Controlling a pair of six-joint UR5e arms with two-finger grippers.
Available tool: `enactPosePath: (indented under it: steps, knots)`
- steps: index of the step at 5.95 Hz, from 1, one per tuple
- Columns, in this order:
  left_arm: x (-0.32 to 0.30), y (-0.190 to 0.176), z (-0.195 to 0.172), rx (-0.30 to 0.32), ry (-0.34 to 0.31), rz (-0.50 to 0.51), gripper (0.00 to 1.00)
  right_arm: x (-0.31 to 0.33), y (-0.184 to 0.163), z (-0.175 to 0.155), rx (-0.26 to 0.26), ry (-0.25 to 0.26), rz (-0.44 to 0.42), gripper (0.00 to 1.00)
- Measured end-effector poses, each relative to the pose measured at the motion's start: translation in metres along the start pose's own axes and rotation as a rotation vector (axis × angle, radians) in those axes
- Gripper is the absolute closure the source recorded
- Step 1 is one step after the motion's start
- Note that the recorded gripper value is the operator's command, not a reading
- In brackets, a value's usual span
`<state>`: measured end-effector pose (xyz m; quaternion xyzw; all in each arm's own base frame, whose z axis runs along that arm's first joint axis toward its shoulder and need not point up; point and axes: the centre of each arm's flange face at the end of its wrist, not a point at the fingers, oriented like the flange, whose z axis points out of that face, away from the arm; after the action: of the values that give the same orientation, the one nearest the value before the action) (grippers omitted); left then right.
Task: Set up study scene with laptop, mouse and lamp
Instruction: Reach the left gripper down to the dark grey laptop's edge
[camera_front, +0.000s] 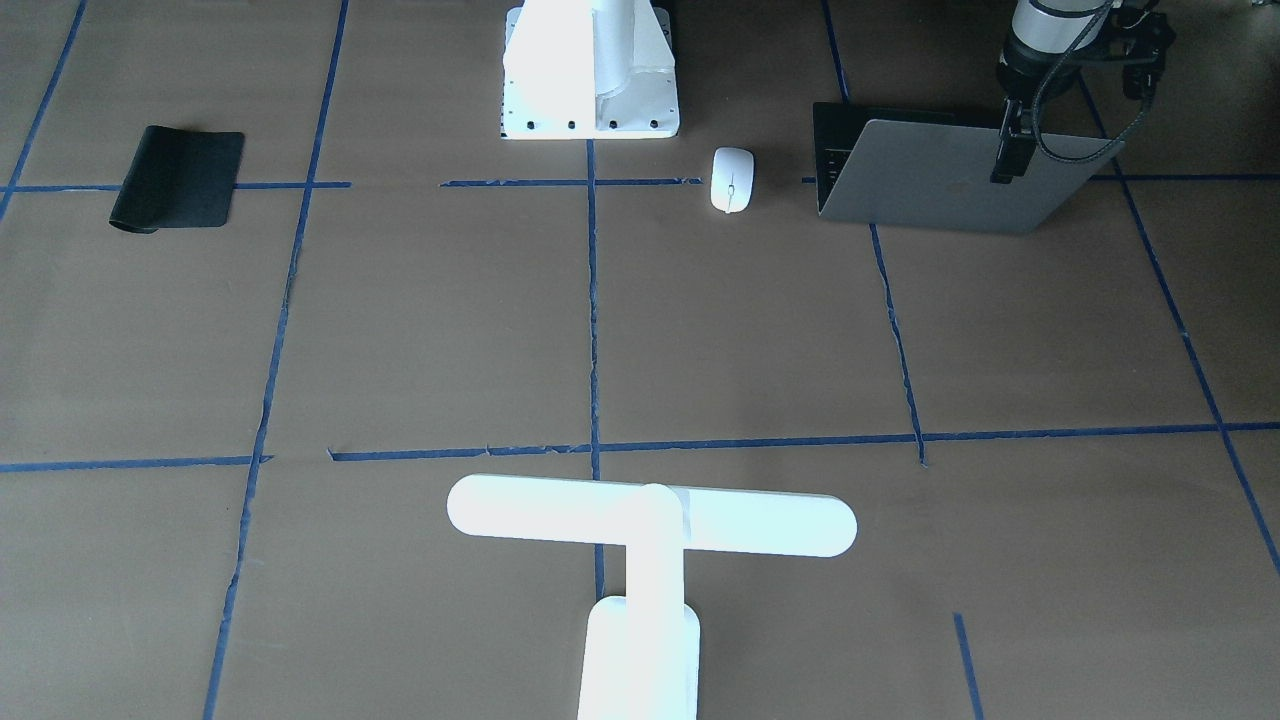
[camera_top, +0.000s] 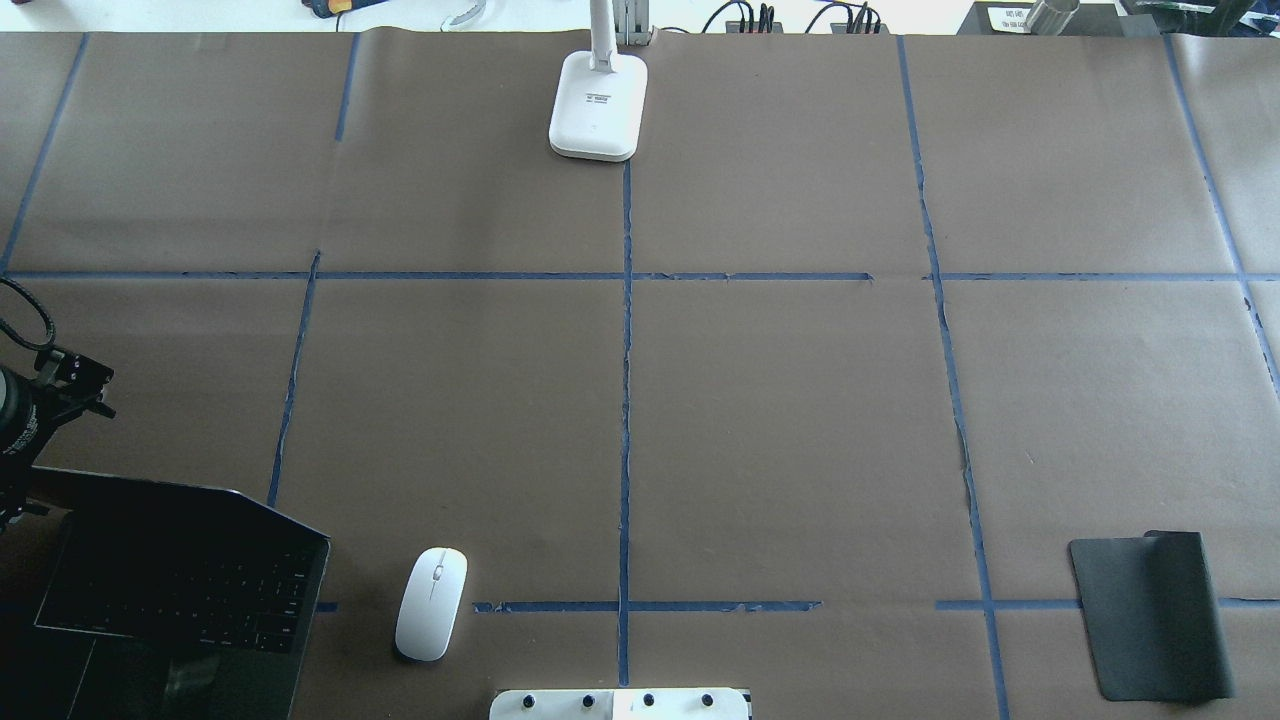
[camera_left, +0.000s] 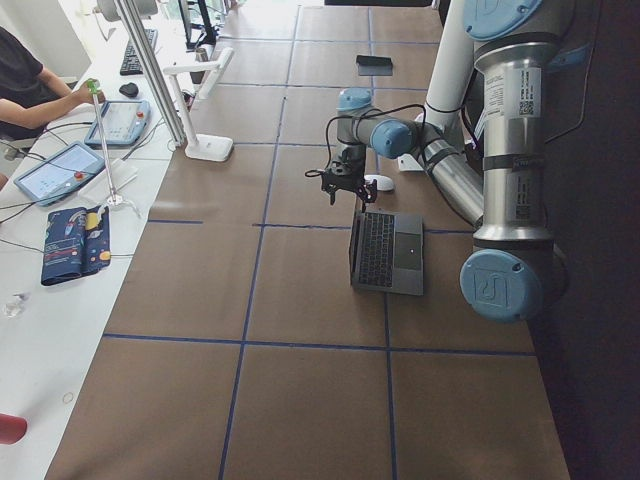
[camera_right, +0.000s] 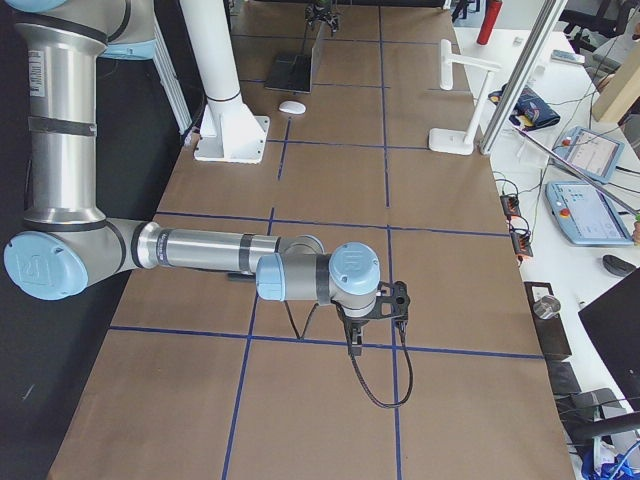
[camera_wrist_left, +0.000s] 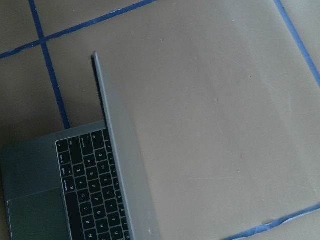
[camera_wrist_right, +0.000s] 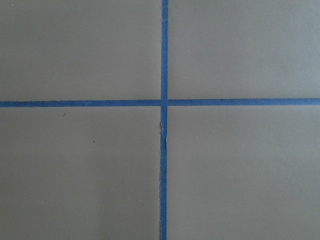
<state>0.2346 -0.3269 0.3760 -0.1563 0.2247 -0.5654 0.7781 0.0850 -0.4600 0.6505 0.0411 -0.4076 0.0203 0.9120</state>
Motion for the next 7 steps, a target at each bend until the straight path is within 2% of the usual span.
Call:
enactPosePath:
  steps: [2, 3, 4, 5, 6, 7]
  knots:
    - [-0.0024, 0.0034, 0.0026, 0.008, -0.002, -0.012, 0.0, -0.0016, -0.0004, -0.0014, 0.003, 0.0, -0.004, 0.0]
    - [-0.0029, 0.0044, 0.003, 0.008, -0.003, -0.007, 0.06, -0.0033, -0.0009, -0.0029, 0.006, -0.001, -0.008, 0.0]
    - [-0.0035, 0.0062, 0.0037, 0.008, -0.005, 0.0, 0.48, -0.0056, -0.0017, -0.005, 0.011, -0.001, -0.013, 0.0]
    - [-0.0039, 0.0072, 0.0042, 0.008, -0.007, 0.002, 0.77, -0.0071, -0.0022, -0.0063, 0.013, -0.001, -0.016, 0.0]
    - [-0.0035, 0.0063, 0.0042, 0.018, -0.001, -0.001, 0.9, -0.0079, -0.0024, -0.007, 0.015, -0.001, -0.017, 0.0]
    - [-0.003, 0.0045, 0.0033, 0.031, 0.009, -0.005, 0.95, -0.0085, -0.0023, -0.0076, 0.016, -0.001, -0.018, 0.0]
